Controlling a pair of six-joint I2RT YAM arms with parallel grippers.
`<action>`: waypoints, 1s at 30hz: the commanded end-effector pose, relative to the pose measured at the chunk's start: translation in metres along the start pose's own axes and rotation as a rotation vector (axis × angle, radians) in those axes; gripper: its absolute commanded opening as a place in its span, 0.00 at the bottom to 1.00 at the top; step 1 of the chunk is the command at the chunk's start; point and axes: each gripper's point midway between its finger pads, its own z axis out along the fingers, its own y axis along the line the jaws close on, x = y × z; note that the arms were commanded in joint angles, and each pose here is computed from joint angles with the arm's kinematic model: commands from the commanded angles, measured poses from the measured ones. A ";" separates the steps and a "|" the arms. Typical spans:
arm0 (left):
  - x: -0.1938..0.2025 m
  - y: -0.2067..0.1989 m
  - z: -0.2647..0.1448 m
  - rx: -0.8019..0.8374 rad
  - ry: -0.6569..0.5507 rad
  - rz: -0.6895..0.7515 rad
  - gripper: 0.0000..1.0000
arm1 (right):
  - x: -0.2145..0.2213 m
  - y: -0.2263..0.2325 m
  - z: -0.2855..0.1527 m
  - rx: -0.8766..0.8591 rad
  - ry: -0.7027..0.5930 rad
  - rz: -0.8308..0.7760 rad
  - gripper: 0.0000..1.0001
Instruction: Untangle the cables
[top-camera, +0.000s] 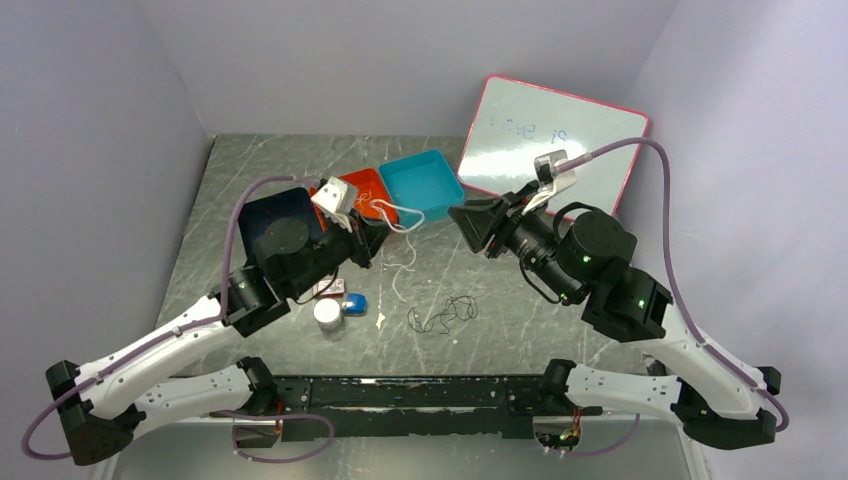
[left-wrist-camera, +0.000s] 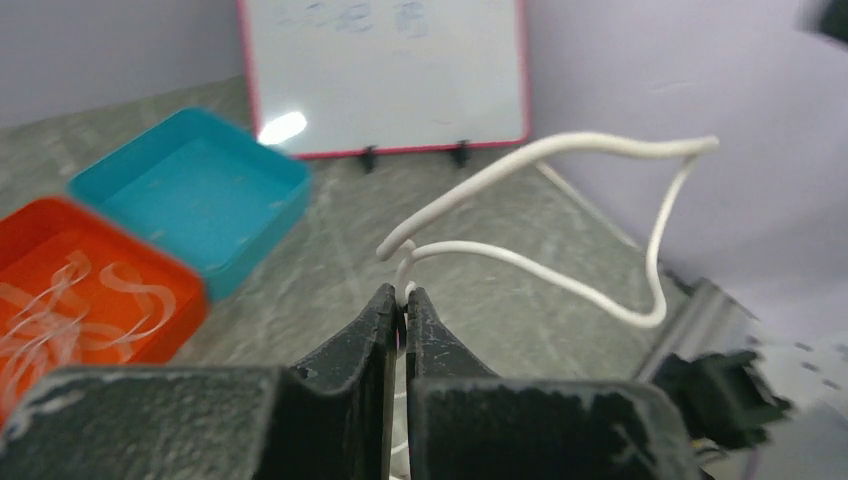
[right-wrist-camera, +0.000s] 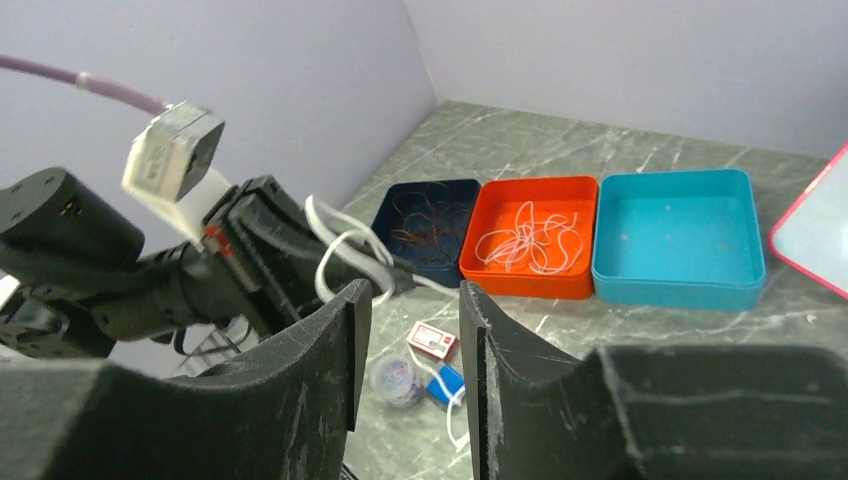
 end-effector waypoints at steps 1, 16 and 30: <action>0.011 0.057 -0.004 -0.212 0.087 -0.033 0.07 | 0.008 -0.015 -0.005 0.059 0.011 -0.026 0.41; -0.036 0.195 0.031 -0.490 0.104 0.129 0.07 | 0.073 -0.020 -0.010 0.016 0.138 0.028 0.41; -0.027 0.277 0.074 -0.431 0.118 0.104 0.07 | 0.120 -0.041 -0.010 0.086 0.191 0.062 0.42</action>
